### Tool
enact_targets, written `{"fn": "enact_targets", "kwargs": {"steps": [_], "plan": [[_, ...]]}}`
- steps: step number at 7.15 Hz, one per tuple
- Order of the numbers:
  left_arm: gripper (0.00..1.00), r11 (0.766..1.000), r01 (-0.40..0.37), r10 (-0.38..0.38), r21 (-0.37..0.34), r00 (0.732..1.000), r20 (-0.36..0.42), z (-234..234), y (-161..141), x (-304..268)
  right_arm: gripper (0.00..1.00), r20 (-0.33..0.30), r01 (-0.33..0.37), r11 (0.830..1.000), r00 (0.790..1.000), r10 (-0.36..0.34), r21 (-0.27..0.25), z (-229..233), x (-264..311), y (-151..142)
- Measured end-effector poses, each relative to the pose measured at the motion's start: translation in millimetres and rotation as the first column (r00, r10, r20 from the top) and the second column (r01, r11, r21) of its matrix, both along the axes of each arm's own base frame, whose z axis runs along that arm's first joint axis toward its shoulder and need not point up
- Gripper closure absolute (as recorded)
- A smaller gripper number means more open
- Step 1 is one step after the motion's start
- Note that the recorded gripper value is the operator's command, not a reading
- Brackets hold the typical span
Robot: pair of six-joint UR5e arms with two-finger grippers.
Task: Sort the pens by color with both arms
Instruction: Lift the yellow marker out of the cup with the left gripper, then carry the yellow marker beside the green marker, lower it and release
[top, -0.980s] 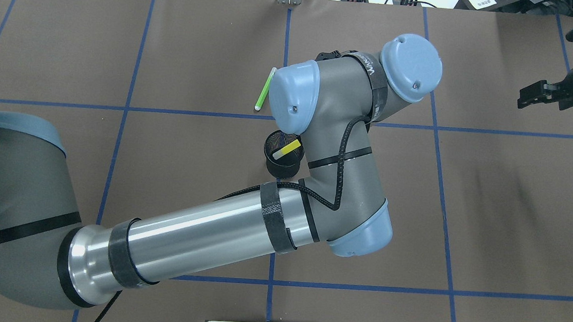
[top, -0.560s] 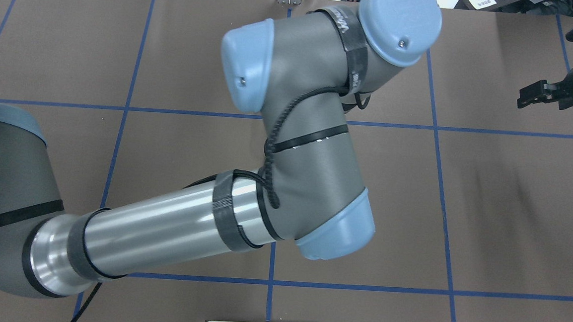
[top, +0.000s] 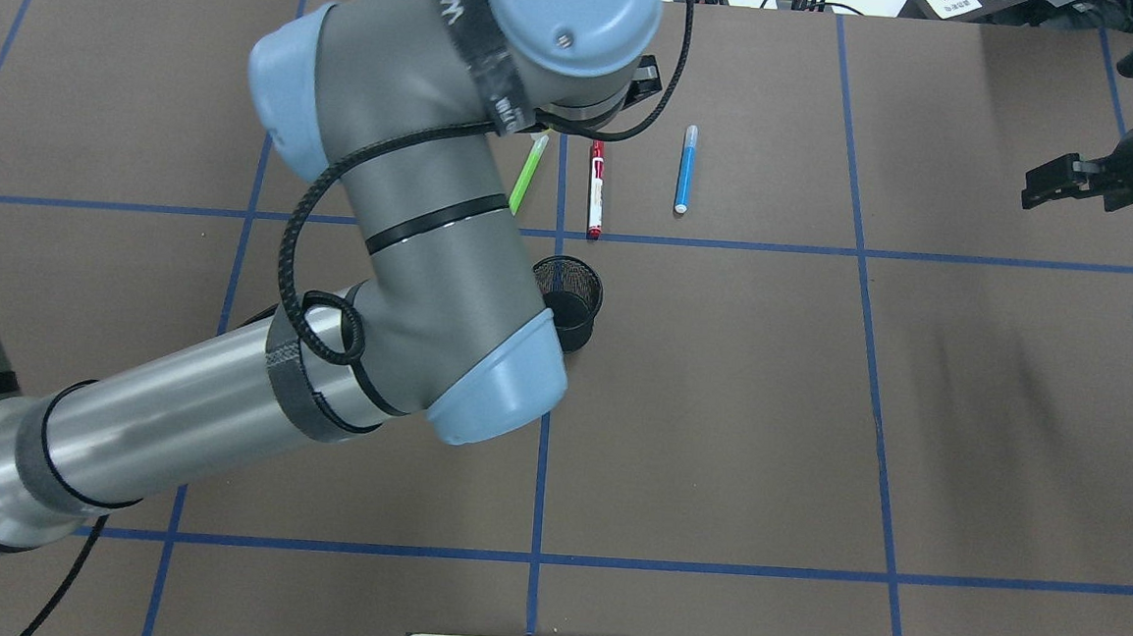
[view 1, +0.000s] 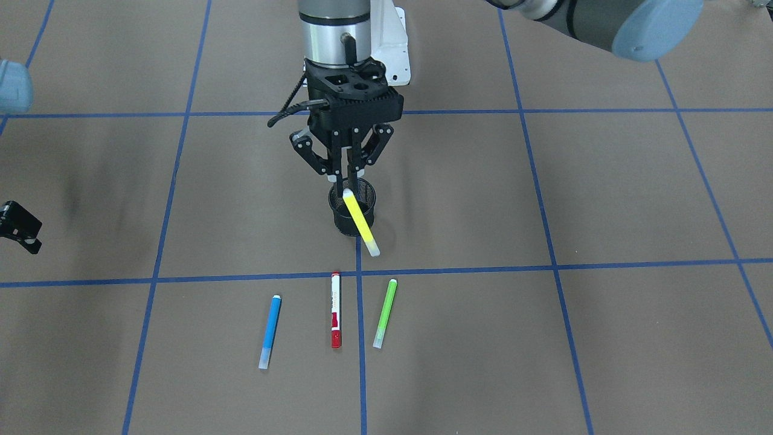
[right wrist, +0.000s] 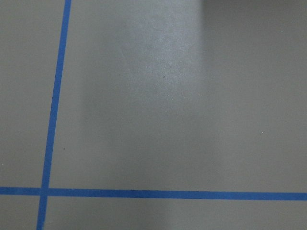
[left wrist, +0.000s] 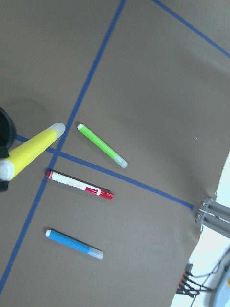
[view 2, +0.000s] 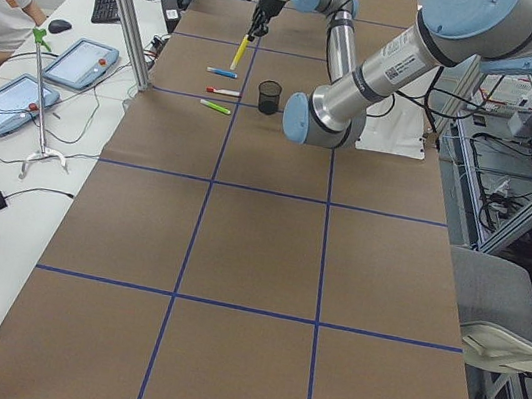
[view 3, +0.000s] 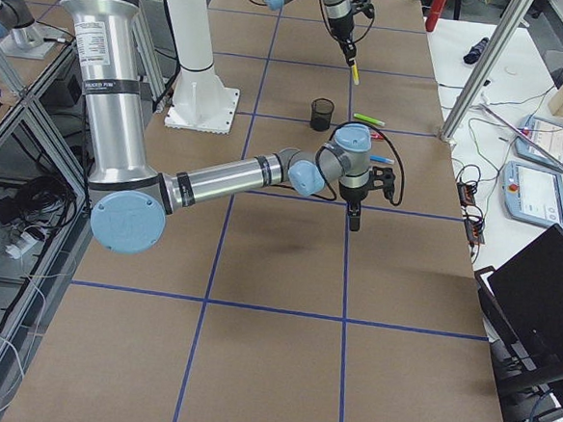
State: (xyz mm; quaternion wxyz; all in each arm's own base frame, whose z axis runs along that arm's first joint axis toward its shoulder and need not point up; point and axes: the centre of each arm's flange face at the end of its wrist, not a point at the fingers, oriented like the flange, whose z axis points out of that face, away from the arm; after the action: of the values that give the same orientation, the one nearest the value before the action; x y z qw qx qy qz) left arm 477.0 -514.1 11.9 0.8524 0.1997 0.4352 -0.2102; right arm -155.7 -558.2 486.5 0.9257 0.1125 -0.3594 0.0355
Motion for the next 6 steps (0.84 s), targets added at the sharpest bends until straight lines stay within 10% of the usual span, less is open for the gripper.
{"fn": "enact_targets", "kwargs": {"steps": [6], "plan": [[1.00, 0.909, 0.077, -0.079, 0.409, 0.997, -0.011, 191, -121, 4, 0.02, -0.014, -0.015, 0.999, 1.000, 0.015, 0.035, -13, -2, -6]]}}
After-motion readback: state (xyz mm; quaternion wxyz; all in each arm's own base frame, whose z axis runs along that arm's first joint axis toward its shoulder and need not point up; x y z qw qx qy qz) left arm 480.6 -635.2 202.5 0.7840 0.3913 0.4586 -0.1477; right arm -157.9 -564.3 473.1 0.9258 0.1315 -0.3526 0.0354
